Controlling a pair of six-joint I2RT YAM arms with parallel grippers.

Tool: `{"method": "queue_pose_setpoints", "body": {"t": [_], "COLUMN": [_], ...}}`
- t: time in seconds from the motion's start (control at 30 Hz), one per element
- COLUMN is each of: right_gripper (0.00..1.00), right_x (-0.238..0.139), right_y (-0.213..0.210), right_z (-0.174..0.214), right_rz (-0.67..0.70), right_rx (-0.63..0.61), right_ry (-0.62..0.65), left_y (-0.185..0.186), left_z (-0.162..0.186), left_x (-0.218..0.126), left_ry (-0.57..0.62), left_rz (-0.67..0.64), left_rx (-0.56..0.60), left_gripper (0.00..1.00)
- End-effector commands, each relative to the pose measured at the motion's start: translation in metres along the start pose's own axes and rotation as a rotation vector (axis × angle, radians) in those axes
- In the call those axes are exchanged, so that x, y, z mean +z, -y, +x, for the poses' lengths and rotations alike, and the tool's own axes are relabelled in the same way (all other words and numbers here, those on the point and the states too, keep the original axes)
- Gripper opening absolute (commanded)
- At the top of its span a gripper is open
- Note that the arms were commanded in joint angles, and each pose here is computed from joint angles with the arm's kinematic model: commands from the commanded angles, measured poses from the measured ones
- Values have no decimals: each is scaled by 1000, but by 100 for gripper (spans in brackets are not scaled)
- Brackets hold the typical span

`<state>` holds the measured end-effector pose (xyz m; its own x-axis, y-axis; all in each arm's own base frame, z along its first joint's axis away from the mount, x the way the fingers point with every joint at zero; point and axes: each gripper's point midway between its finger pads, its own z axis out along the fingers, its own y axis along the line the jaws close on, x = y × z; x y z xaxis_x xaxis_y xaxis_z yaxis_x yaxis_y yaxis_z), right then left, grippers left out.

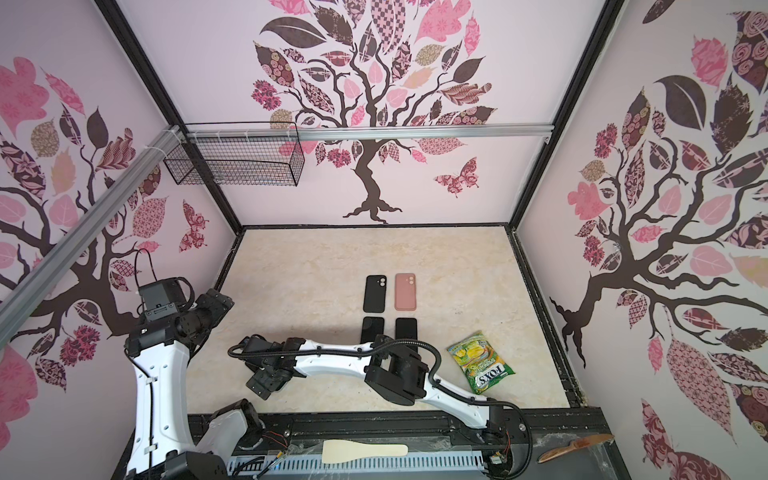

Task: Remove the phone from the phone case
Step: 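Lift the white-rimmed phone with the right gripper toward the table centre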

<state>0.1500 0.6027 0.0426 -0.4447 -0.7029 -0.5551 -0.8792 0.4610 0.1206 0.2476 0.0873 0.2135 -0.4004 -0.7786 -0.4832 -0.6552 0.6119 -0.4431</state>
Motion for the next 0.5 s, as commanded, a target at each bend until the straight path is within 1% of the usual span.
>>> {"method": "queue_pose_setpoints", "body": {"t": [0.0,0.2,0.47], "right_gripper": [99,100,99], "right_x": [17,22,29], "right_y": [11,12,16], "right_z": [24,25,42], "right_rz": [60,77,104], "right_rx": [-29,-43,-55], "right_ry": [-99,-118,-168], "left_y": [-4,-3,-3], "left_z": [-1,-1,0], "left_x": [-2,-1,1], "left_ry": [13,11,10], "left_rz": [-14,-11,-4], "left_rx": [-4,0,-4], "left_gripper": [84,84,84]}}
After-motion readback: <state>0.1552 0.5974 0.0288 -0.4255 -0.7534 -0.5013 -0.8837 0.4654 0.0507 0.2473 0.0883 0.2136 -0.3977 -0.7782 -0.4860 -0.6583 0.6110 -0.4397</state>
